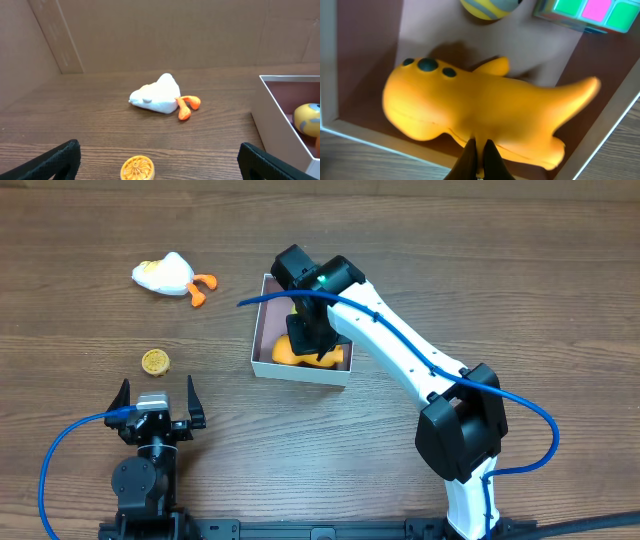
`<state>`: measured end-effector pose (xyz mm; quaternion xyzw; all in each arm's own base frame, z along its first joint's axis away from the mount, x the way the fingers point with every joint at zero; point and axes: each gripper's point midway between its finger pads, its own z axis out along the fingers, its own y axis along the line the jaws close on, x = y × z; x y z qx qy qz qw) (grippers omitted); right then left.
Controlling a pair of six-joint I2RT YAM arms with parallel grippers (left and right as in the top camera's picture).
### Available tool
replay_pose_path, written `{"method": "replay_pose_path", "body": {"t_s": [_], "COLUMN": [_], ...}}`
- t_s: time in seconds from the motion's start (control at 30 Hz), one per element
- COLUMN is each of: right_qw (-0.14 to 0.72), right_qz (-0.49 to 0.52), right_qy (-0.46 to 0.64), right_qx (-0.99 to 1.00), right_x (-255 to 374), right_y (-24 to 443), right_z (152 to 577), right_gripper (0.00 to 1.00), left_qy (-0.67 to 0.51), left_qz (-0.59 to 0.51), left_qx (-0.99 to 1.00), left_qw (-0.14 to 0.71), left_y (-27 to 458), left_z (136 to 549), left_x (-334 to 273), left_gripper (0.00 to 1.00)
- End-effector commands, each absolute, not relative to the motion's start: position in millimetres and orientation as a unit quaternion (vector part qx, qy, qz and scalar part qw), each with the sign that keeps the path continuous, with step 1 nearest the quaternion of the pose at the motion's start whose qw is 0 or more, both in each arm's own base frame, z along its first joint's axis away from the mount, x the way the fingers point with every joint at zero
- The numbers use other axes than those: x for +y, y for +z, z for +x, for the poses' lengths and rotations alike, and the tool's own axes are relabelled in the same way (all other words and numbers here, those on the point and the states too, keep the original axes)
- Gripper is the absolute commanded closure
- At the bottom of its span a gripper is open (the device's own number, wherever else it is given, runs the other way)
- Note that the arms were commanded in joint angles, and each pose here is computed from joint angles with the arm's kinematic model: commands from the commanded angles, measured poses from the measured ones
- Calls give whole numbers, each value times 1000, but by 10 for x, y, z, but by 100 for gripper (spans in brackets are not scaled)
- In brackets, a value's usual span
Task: Pack container
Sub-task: 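Open the right gripper and raise it back to the upper right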
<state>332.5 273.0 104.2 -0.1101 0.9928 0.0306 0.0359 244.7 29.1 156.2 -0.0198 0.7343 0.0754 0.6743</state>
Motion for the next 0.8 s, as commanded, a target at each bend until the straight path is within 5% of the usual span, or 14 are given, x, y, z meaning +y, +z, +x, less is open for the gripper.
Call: {"method": "replay_pose_path", "body": {"t_s": [0.0,0.13,0.2,0.3,0.43,0.53,0.77], "right_qw": [48,52,53,53,55,70,253], "right_qz": [-109,-109,-110,-110,-110,-111,-75], "right_qy": [24,26,27,27,28,26,-1], "right_qx": [993,992,992,992,992,991,965], "right_x": [2693,2705,2709,2711,2718,2725,2500], "right_y": [1077,1078,1079,1080,1081,1147,2433], "right_z": [3310,3325,3330,3333,3340,3404,4054], "right_gripper": [96,95,72,56,43,43,28], "left_qy": [77,77,77,77,77,77,77], "left_qz": [-32,-32,-32,-32,-32,-32,-32], "left_qx": [732,732,732,732,732,732,732], "left_qw": [676,676,676,676,676,676,676], "left_y": [1566,1566,1566,1566,1566,1566,1566], "left_z": [2443,2443,2443,2443,2443,2443,2443], "left_x": [326,326,326,326,326,326,326], "left_gripper": [0,0,0,0,0,0,0]}}
